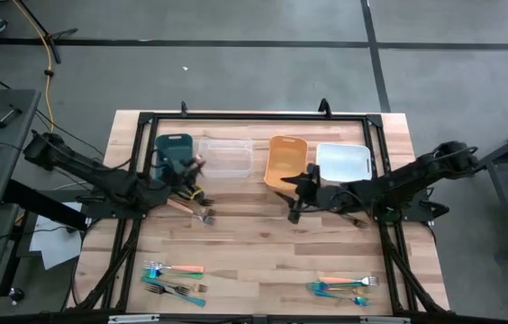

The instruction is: Sort silverware by color (type)

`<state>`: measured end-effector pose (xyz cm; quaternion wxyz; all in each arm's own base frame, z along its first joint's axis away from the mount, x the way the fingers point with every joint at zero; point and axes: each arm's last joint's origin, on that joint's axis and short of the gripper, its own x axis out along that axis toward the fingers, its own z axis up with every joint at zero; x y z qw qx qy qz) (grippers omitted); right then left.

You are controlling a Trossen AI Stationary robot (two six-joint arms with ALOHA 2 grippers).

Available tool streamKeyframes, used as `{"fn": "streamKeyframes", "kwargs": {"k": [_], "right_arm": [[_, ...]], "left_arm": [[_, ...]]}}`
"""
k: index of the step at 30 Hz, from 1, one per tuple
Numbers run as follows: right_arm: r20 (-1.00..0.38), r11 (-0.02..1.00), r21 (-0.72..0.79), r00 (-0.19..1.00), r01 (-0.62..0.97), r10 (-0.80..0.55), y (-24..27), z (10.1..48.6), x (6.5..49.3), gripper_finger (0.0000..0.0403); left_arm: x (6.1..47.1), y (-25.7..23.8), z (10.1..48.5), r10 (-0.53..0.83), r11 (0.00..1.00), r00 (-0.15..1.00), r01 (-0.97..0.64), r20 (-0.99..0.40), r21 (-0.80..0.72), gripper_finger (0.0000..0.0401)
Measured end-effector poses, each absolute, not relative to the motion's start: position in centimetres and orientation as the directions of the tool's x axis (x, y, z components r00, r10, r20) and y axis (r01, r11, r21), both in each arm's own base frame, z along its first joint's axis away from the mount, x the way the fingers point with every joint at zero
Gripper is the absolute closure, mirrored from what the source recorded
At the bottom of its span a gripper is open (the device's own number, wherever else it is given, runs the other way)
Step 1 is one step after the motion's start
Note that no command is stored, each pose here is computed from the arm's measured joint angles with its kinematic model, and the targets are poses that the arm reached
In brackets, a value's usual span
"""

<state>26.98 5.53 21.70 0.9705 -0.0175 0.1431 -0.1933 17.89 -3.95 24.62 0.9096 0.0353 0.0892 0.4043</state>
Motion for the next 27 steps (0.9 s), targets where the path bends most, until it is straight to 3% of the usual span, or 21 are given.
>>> {"fn": "streamKeyframes", "kwargs": {"k": [8,13,22,27], "right_arm": [[-0.274,0.924,-0.063,0.884,0.377,-0.379,5.7,21.4,26.7,0.0195],[-0.283,0.924,-0.062,0.881,0.377,-0.379,5.7,21.2,26.8,0.0195],[-0.301,0.925,-0.036,0.879,0.378,-0.371,5.8,21.0,26.7,0.0195],[-0.301,0.924,-0.025,0.879,0.381,-0.371,5.8,21.0,26.7,0.0195]], "left_arm": [[17.5,-3.9,23.2,0.926,0.366,0.378,-0.895,-0.004,0.253,0.0336],[17.3,-2.6,22.0,0.950,0.301,0.311,-0.920,0.000,0.251,0.0336],[17.0,-0.6,22.3,0.895,0.435,0.404,-0.885,-0.190,0.166,0.0336],[16.7,0.9,24.3,0.899,0.423,0.384,-0.887,-0.212,0.184,0.0336]]}}
